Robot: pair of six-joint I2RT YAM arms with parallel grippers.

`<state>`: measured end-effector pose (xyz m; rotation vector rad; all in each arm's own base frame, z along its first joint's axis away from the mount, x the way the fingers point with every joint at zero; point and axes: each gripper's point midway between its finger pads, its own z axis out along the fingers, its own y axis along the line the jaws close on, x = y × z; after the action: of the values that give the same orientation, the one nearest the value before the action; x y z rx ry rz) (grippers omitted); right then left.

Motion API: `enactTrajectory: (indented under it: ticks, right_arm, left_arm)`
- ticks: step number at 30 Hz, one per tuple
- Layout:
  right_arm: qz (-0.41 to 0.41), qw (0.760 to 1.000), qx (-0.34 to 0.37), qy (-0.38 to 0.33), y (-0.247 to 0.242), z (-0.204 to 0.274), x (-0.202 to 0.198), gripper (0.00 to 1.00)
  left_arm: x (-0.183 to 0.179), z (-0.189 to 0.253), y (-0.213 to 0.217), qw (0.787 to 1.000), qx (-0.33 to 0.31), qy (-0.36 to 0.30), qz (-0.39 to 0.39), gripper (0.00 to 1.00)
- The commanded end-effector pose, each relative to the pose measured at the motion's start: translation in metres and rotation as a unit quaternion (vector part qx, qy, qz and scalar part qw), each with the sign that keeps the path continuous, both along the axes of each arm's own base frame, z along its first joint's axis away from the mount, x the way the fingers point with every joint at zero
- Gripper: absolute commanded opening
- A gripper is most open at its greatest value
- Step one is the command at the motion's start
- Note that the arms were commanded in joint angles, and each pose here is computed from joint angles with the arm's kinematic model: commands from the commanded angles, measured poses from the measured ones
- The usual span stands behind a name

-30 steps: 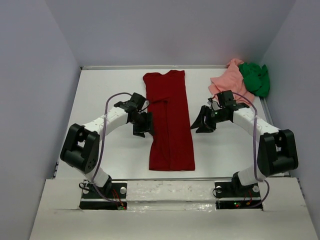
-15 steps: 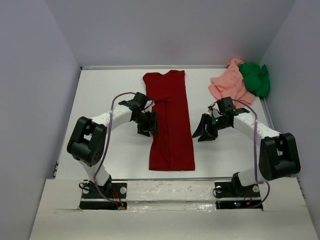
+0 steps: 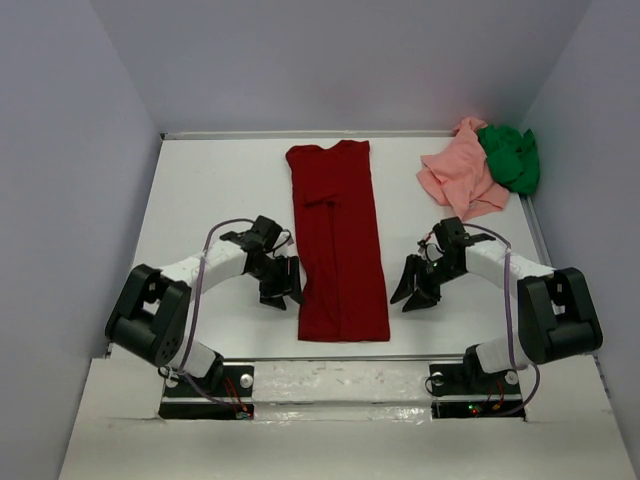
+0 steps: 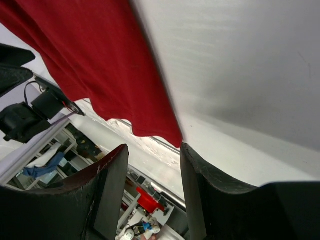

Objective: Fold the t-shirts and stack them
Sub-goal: Rotate the tshirt 90 degrees, then grab the bottom of the folded rectangular tshirt with both arms

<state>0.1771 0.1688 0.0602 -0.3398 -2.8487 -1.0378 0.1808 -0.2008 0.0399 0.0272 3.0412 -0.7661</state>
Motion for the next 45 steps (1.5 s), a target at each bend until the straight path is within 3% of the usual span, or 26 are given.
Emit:
enactTrajectory:
  ticks: [1, 12, 17, 26, 31, 45]
  right_arm:
    - [0.013, 1.000, -0.004, 0.009, -0.005, 0.000, -0.023, 0.52]
    - [-0.040, 0.999, 0.007, -0.021, 0.000, -0.007, -0.054, 0.52]
    - [-0.045, 0.998, 0.018, -0.037, 0.001, -0.017, -0.061, 0.52]
    - [-0.044, 0.997, 0.028, -0.050, 0.004, -0.024, -0.059, 0.51]
    - [-0.044, 0.997, 0.023, -0.056, 0.008, -0.024, -0.051, 0.51]
    - [-0.018, 0.998, 0.020, -0.049, 0.034, -0.039, -0.058, 0.49]
  left_arm:
    - [-0.025, 0.016, 0.003, 0.999, -0.020, 0.006, 0.036, 0.63]
    - [-0.073, 0.022, -0.016, 0.994, -0.055, 0.012, 0.097, 0.64]
    - [-0.101, -0.002, -0.029, 0.995, -0.025, 0.042, 0.092, 0.64]
    - [-0.104, -0.027, -0.021, 0.991, 0.002, 0.042, 0.125, 0.64]
    - [-0.098, -0.020, -0.013, 0.987, 0.006, 0.021, 0.160, 0.64]
    - [-0.076, -0.001, -0.016, 0.986, 0.031, -0.013, 0.166, 0.65]
